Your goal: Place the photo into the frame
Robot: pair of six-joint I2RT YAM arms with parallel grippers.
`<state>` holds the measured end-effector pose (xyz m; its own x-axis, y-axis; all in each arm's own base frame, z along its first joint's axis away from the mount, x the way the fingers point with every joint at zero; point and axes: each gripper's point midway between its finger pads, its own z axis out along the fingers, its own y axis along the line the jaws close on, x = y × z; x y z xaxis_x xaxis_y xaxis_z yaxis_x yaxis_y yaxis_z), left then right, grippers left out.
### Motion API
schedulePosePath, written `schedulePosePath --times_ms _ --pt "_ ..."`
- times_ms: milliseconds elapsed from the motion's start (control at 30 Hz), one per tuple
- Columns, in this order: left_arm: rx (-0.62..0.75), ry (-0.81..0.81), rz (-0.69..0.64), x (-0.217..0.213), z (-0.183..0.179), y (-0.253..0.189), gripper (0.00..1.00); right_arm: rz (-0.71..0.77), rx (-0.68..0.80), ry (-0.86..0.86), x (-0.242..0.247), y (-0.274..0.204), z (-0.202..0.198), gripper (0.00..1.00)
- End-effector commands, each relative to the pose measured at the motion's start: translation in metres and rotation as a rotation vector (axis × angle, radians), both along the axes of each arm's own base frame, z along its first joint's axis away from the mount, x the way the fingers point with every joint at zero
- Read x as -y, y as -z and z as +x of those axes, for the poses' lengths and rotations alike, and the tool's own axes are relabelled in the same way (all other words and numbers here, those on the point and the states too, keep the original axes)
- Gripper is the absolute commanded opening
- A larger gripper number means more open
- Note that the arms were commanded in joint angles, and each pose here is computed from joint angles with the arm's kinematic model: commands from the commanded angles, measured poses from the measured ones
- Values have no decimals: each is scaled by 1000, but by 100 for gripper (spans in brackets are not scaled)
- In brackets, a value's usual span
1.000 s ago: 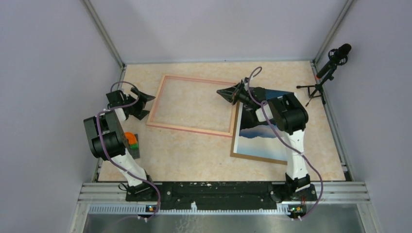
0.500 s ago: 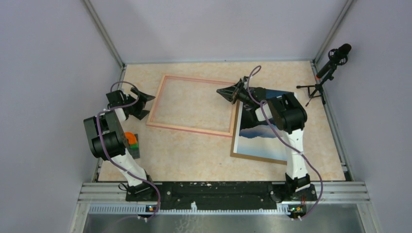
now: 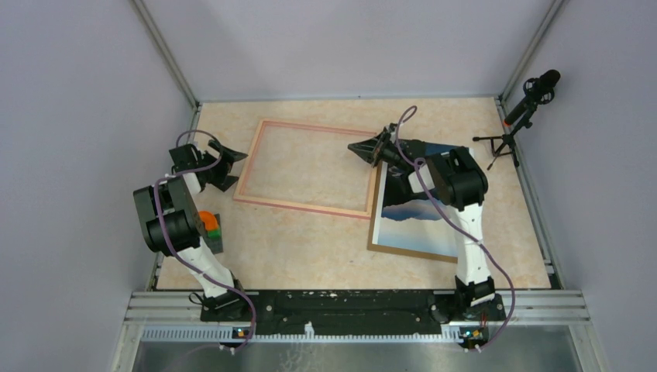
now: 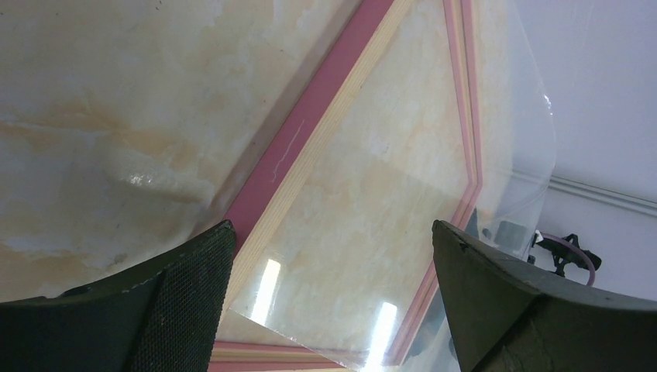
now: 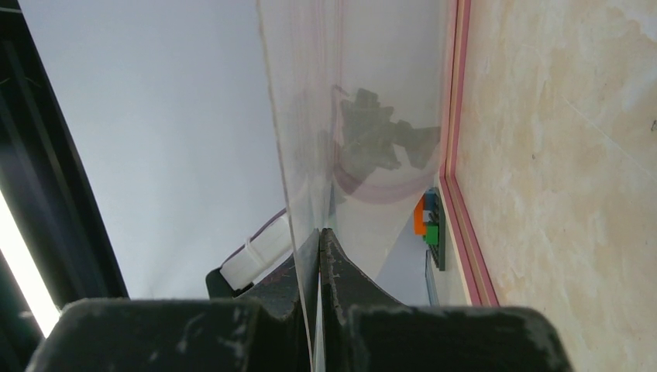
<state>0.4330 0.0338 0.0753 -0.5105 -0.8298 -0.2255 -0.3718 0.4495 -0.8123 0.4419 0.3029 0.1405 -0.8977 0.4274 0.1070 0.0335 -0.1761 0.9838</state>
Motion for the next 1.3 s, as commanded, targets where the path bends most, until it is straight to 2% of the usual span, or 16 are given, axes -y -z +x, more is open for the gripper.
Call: schedulePosePath --times_ms 0,533,700,967,1067,1167,1267 --pt "6 32 -40 8 -2 2 99 32 96 -16 1 -20 4 0" --pt "5 32 -38 8 -2 4 99 39 74 -54 4 -2 19 0" --pt "5 33 -39 9 -2 4 99 81 64 -56 12 -1 25 0" --pt "10 31 -27 7 -2 2 99 57 68 -43 14 -1 26 0" --pt "-27 -14 69 -4 -6 -3 99 55 60 -34 15 4 28 0" --pt "-150 -131 229 -26 -23 -16 99 41 62 -32 11 4 27 0" --pt "-178 -186 260 -30 -42 -42 99 33 64 -36 8 6 24 0"
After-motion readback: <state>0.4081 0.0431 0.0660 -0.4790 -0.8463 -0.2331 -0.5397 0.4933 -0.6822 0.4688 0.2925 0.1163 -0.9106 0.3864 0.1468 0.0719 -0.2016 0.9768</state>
